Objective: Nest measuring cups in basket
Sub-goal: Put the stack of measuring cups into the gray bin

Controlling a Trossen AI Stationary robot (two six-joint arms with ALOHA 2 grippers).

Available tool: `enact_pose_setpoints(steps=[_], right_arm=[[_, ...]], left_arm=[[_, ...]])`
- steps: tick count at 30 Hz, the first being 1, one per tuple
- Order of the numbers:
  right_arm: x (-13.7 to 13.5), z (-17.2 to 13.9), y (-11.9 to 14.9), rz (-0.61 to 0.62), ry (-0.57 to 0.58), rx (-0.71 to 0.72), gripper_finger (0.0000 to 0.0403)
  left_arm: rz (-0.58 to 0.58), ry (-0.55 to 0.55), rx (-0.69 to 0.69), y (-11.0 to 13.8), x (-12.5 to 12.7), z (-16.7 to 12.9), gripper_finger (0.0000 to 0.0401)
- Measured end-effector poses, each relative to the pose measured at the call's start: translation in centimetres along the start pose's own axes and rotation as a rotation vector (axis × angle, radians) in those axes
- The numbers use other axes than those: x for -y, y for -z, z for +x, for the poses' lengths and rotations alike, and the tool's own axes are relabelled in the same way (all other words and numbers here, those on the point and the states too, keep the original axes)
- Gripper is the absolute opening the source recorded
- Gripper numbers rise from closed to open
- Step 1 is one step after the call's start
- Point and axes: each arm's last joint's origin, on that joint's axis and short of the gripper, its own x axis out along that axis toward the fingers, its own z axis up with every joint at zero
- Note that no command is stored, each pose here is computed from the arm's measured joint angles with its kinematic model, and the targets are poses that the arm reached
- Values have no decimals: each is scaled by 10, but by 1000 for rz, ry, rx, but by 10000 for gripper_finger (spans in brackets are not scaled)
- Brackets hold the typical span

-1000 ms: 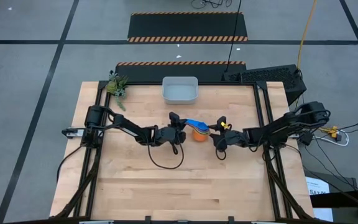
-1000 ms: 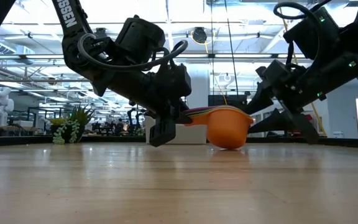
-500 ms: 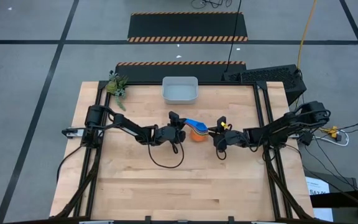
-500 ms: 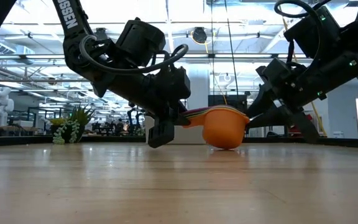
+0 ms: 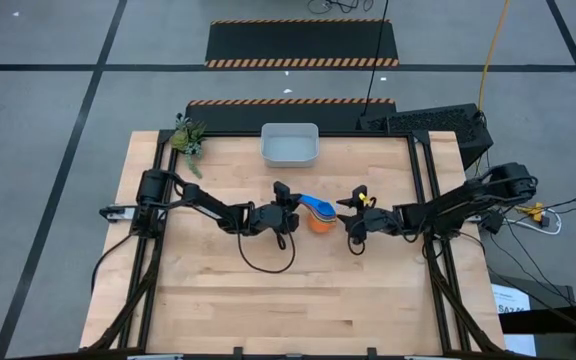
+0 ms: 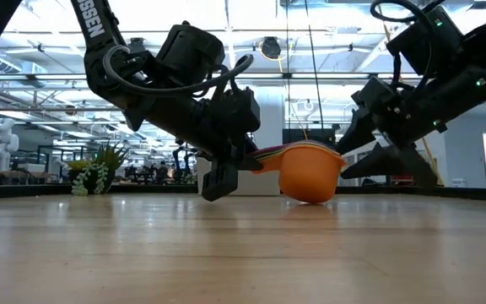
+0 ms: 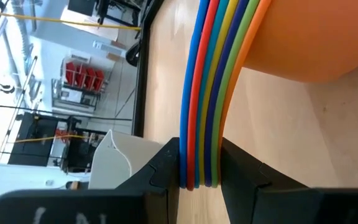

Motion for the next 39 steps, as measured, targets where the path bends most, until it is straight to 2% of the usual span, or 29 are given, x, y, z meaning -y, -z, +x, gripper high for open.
enact_pose_setpoints(steps=[10,15,19,24,28,33,39], right_arm=[[18,-17,1,104,-187,126,244],[34,-14,-3,277,-302,228,245],[51,-8,-14,440,-391,242,245],[69,2,-33,649,-419,148,245],[78,14,-50,763,-451,-24,245],[84,29,-66,778,-498,-205,245],[90,41,-81,780,-559,-264,245]], left_arm=[[5,3,7,0,-1,0,88],[8,1,6,0,-1,0,88],[8,1,5,0,-1,0,88],[5,-1,3,0,-1,0,88],[6,-1,1,0,-1,0,88],[9,-2,1,0,-1,1,88],[6,-2,0,1,-1,1,88]])
